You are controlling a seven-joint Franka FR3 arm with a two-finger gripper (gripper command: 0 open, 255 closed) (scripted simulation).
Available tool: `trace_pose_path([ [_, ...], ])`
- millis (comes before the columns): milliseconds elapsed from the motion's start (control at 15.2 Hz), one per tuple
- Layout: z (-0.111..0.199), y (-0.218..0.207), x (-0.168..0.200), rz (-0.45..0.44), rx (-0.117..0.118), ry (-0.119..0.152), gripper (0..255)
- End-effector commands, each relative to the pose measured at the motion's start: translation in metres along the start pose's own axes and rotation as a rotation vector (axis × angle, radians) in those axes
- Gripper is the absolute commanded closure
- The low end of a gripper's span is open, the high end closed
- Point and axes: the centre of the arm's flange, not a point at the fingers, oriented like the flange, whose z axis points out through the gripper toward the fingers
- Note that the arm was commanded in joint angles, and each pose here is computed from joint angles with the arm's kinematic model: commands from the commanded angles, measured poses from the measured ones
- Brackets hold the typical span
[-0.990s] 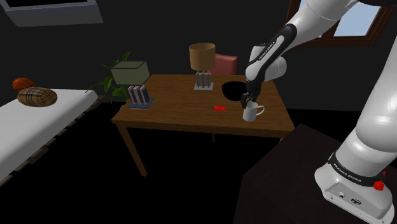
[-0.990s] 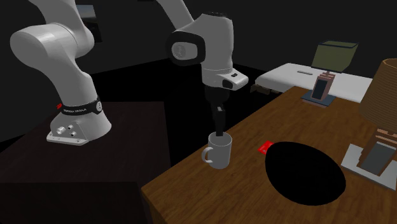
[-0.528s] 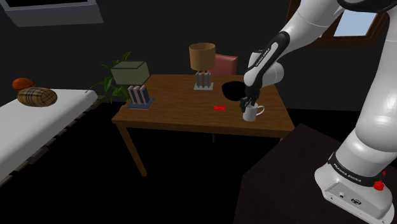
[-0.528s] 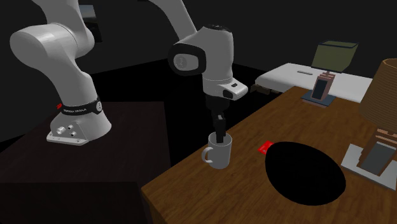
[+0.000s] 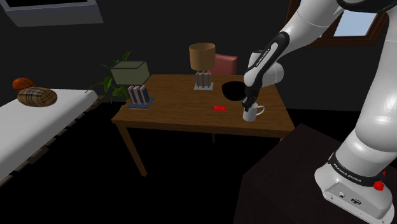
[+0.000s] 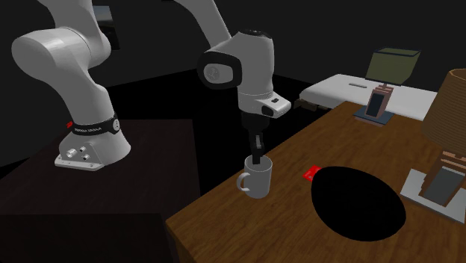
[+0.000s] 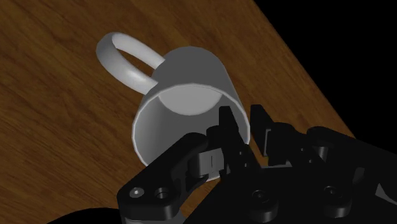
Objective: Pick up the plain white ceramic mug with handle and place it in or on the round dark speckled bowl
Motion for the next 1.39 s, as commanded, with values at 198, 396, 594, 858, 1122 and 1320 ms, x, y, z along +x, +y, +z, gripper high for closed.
trace_pose_path([
  [198, 0.0, 0.0, 0.0, 0.0, 0.0, 0.0, 255],
  [396, 0.0, 0.0, 0.0, 0.0, 0.0, 0.0, 255],
  [594, -0.016, 0.0, 0.001, 0.0, 0.0, 0.0, 255],
  [858, -0.037, 0.0, 0.002, 0.0, 0.0, 0.0, 255],
  [1122, -0.058, 0.0, 0.003, 0.0, 0.0, 0.0, 255],
  [1320, -0.074, 0.0, 0.004, 0.0, 0.0, 0.0, 255],
])
